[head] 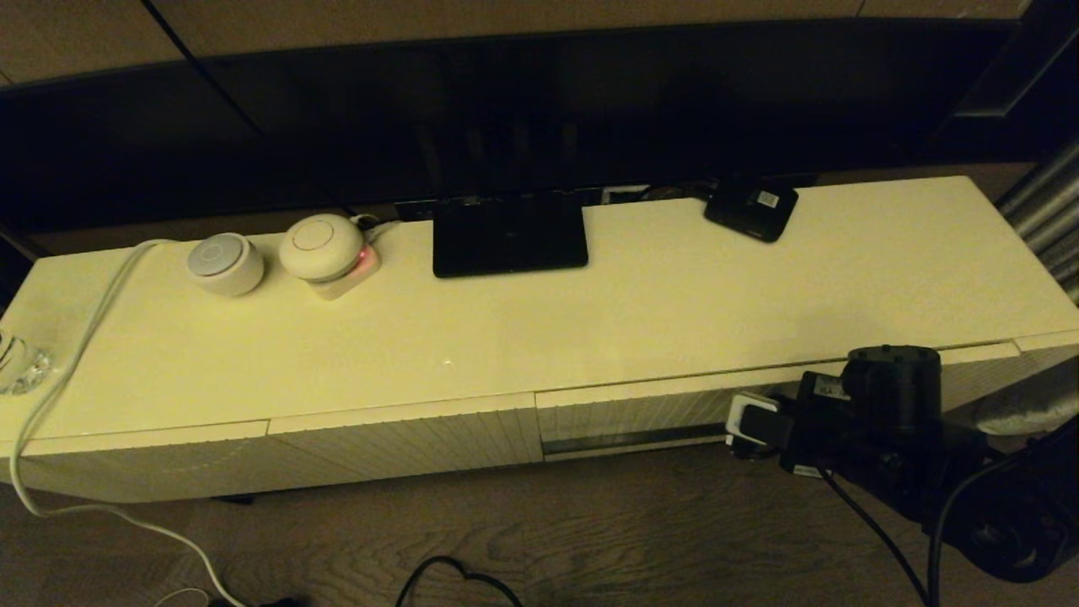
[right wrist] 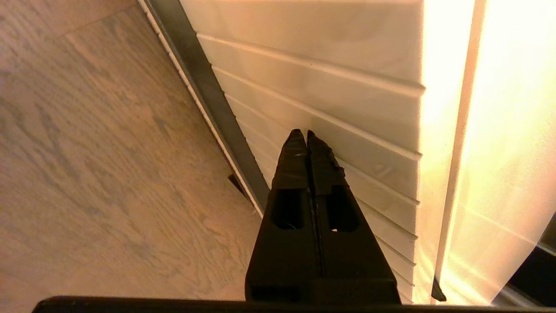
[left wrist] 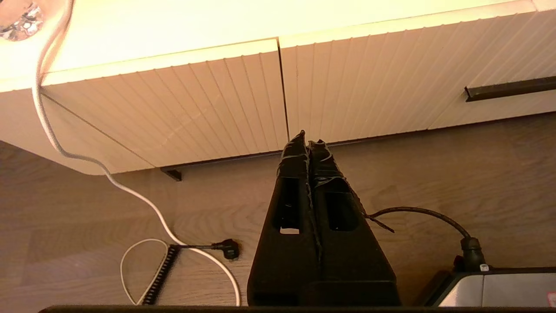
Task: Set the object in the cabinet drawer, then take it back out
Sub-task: Close the drawer, then open the drawer
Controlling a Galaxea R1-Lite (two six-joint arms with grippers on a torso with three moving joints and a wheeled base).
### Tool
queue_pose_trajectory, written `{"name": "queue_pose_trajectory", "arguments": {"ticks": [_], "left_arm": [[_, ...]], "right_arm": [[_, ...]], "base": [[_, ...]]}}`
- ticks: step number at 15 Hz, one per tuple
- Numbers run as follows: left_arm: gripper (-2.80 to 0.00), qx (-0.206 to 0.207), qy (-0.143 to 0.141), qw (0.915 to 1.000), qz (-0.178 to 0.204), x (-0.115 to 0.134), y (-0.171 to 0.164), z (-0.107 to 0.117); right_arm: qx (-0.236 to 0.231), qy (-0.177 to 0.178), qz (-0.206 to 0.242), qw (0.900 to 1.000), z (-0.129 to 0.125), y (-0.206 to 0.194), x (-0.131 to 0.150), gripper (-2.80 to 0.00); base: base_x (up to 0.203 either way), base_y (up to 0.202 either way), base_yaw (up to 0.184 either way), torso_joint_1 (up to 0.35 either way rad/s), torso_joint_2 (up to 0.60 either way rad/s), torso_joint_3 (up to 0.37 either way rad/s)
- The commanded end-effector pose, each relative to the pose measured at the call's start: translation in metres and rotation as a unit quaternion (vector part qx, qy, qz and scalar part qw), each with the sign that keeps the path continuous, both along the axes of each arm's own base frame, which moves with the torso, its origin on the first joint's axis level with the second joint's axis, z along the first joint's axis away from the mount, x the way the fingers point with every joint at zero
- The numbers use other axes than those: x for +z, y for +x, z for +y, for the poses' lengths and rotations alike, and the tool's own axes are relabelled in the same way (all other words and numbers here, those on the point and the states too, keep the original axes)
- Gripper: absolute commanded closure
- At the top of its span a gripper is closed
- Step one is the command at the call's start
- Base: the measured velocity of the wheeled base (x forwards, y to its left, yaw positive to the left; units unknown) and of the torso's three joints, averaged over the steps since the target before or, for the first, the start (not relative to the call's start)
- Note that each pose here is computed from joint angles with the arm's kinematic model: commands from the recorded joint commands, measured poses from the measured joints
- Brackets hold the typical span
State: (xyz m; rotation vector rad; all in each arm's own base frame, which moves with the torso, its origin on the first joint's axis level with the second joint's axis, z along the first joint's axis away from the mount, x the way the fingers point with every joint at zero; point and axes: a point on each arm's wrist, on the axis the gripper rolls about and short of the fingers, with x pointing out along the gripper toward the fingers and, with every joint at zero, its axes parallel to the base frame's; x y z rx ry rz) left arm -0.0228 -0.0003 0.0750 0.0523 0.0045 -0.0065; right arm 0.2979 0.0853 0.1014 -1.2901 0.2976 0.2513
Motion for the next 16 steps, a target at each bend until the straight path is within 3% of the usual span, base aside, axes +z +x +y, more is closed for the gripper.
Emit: {"name": "queue_pose_trajectory", "arguments": {"ticks": [1,5,10,16], "left_arm": [[0.0,0.0,0.001,1.0,0.001,-0.001,0.0,0.0],[0.0,0.0,0.001,1.0,0.001,-0.001,0.0,0.0],[0.0,0.0,0.0,1.0,0.001,-0.001,0.0,0.0],[0.0,0.0,0.0,1.0,0.001,-0.001,0.0,0.0]], "right_arm": [[-0.001,0.005,-0.019,1.0,0.001,0.002,0.003,0.0],[-0.002,0.001,-0.005,1.0,-0.008,-0.027,0.007,0.0],[-0.001,0.0,0.081,0.997,-0.025,-0.094,0.006,0.0],[0.009,-0.009,0.187,0.982,-0.047,-0.18,0.007,0.0]], "base": [[0.0,0.0,0.0,0.0,0.0,0.0],[0.0,0.0,0.0,0.0,0.0,0.0],[0.0,0.0,0.0,0.0,0.0,0.0],[0.0,0.0,0.0,0.0,0.0,0.0]]}}
